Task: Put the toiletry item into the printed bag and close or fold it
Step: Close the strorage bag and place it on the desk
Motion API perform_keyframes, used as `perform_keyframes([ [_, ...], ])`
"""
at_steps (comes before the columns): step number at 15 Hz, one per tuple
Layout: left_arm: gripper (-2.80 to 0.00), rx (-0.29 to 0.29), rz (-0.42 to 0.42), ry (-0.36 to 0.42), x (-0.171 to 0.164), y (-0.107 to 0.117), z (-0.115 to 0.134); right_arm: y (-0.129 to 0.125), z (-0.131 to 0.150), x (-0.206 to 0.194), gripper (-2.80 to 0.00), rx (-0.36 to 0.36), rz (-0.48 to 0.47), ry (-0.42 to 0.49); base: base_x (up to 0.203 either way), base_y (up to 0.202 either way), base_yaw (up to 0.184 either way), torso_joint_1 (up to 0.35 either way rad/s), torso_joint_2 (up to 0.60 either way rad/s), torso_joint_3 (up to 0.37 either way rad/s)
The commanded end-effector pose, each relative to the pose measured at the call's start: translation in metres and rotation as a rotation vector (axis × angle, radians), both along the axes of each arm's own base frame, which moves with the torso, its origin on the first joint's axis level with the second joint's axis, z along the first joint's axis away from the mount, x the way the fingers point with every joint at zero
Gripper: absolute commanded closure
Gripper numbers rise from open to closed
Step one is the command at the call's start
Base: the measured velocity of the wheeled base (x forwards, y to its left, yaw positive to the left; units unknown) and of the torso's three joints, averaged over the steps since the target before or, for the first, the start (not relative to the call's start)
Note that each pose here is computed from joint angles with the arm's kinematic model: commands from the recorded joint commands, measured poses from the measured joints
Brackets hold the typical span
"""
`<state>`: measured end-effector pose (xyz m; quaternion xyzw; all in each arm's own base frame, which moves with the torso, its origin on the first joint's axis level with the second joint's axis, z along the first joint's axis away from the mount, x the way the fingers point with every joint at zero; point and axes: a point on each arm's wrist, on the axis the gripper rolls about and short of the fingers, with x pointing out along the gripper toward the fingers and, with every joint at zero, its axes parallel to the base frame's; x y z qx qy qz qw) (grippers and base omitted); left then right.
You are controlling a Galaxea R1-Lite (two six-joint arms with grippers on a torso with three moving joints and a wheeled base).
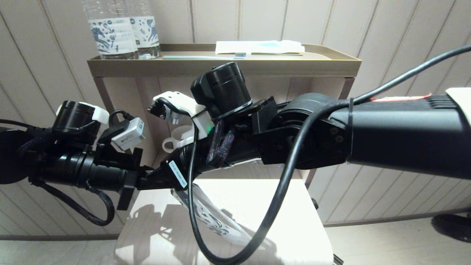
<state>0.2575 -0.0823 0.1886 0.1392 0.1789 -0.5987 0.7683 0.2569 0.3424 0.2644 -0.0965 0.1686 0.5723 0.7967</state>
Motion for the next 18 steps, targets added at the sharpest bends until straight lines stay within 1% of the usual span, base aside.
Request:
perform_keyframes([
  [1,0.00,-0.003,-0.006,-0.002,0.000,0.000,0.000,0.001,-0.002,0.000,0.00,-0.003,0.003,0.002,0.000,0.000,0.000,0.000,0.00,0.000],
  [8,0.00,-0.002,-0.006,0.000,0.000,0.000,0.000,0.000,-0.001,0.000,0.00,-0.004,0.004,0.004,0.000,0.000,0.000,0.000,0.00,0.000],
  [11,0.00,-0.002,-0.006,0.001,0.000,0.000,-0.001,-0.004,-0.004,0.001,0.00,-0.020,-0.004,0.012,0.000,0.000,0.000,0.000,0.00,0.000],
  [18,0.00,0.001,-0.005,0.010,0.002,-0.001,-0.003,-0.042,0.003,-0.006,0.00,-0.044,-0.049,0.032,0.000,0.000,0.000,0.000,0.00,0.000],
])
